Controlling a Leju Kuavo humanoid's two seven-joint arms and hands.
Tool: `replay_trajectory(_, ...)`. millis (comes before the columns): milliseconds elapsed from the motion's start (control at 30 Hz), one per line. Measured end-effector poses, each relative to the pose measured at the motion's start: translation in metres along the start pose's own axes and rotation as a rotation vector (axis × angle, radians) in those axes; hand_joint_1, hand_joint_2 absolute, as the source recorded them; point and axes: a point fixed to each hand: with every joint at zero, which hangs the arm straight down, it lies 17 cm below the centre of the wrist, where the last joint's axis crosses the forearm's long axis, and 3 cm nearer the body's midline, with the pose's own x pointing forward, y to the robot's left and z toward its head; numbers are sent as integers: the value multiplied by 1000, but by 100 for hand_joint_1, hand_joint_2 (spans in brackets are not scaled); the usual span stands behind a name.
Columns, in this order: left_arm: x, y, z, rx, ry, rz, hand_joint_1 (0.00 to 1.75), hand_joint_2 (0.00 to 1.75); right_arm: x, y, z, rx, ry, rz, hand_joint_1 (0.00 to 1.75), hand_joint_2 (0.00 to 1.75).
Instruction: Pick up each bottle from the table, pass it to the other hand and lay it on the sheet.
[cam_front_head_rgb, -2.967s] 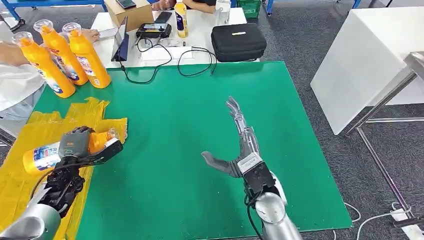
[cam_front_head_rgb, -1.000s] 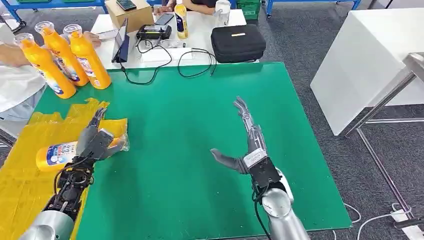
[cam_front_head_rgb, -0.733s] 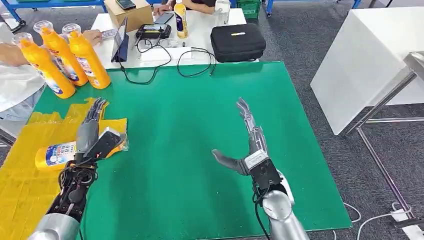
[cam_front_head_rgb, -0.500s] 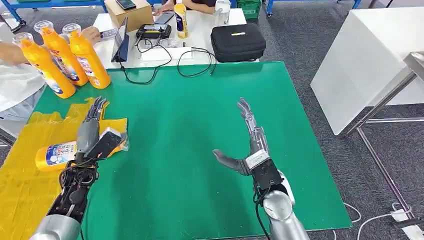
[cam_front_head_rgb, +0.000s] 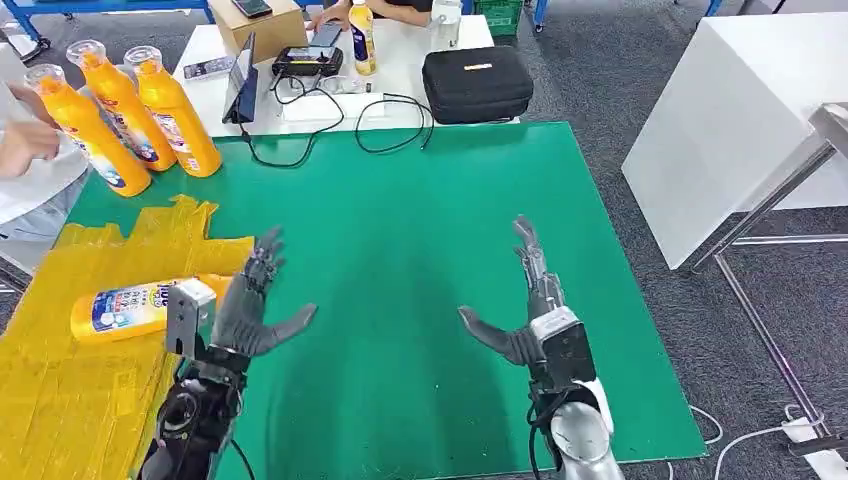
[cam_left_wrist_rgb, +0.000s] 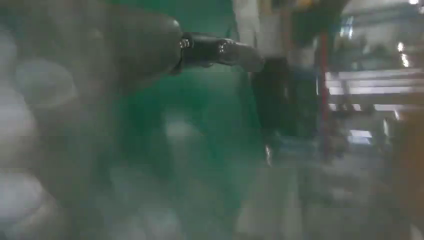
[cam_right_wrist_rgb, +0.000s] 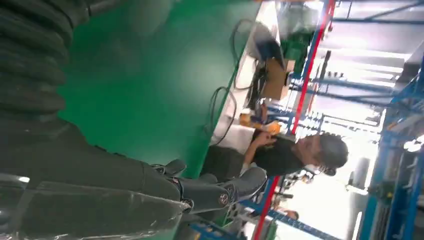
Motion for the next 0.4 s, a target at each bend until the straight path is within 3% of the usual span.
replay_trajectory(100, 2, -18, 21, -31, 1, 135, 0, 175, -9, -16, 7, -31, 23, -1, 0, 175)
replay_trajectory(267, 9, -40, 32, -60, 3, 178, 0, 175, -14, -25, 12, -56, 38, 20, 0, 175)
replay_trajectory(300, 11, -45, 33, -65, -1, 178, 0, 175, -14, -25, 13, -58, 36, 21, 0, 0)
replay_trajectory(400, 17, -50, 31, -54, -23, 167, 0, 175, -14, -23, 15, -57, 33, 23, 0, 0)
